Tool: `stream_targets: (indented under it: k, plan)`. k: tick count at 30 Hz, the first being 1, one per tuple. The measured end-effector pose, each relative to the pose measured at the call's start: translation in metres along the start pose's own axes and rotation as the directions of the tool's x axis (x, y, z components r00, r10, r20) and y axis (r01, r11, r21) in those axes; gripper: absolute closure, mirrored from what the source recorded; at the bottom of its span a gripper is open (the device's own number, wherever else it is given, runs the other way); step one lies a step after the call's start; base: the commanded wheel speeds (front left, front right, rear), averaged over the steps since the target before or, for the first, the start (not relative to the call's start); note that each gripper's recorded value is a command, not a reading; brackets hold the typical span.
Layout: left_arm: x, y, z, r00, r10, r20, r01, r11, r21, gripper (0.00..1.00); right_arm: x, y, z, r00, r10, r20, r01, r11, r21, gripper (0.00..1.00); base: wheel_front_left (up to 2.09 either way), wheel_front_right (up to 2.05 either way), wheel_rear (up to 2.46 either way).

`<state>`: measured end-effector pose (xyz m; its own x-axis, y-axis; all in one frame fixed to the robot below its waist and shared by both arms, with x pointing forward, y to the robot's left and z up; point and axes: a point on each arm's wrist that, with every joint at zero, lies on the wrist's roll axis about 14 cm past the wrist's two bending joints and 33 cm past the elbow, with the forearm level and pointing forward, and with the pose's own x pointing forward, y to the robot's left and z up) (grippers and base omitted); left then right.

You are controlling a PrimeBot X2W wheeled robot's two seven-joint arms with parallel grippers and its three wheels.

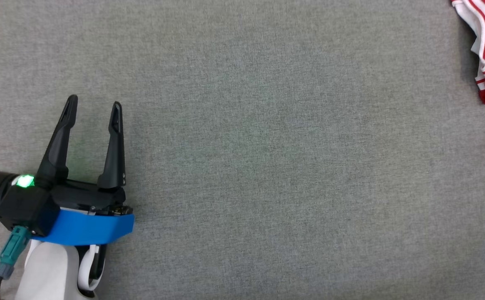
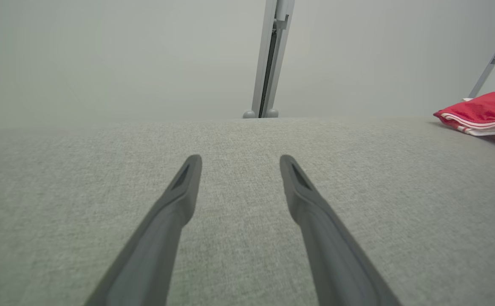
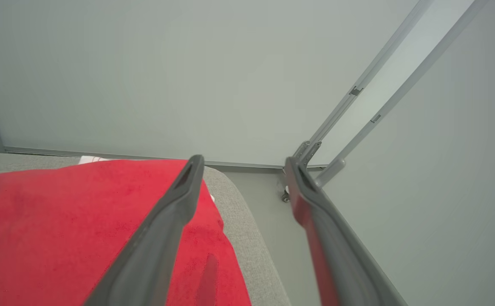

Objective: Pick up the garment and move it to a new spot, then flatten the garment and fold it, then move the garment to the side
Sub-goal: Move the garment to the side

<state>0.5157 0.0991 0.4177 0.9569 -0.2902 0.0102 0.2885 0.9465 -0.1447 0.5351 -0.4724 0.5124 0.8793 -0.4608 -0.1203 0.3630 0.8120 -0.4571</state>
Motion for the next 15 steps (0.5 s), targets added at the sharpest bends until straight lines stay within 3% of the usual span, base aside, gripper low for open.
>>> stream_targets:
  k: [4,8,15]
  plan:
    - [-0.007,0.000,0.010,1.000,0.014,0.011,-0.014,1.000,0.000,0.00,-0.008,0.004,0.020,0.997,0.016,0.078,-0.016,1.000,0.000,0.00,0.00,0.00,0.00]
    - [-0.017,0.001,0.022,0.999,0.034,0.024,-0.034,0.999,0.001,0.00,-0.025,0.030,0.041,0.982,0.088,0.168,-0.090,0.996,0.003,0.00,0.00,0.00,0.00]
    - [-0.043,0.003,0.048,0.995,0.084,0.051,-0.084,0.996,-0.001,0.00,-0.076,0.093,0.073,0.917,0.239,0.318,-0.262,0.965,0.029,0.00,0.00,0.00,0.00]
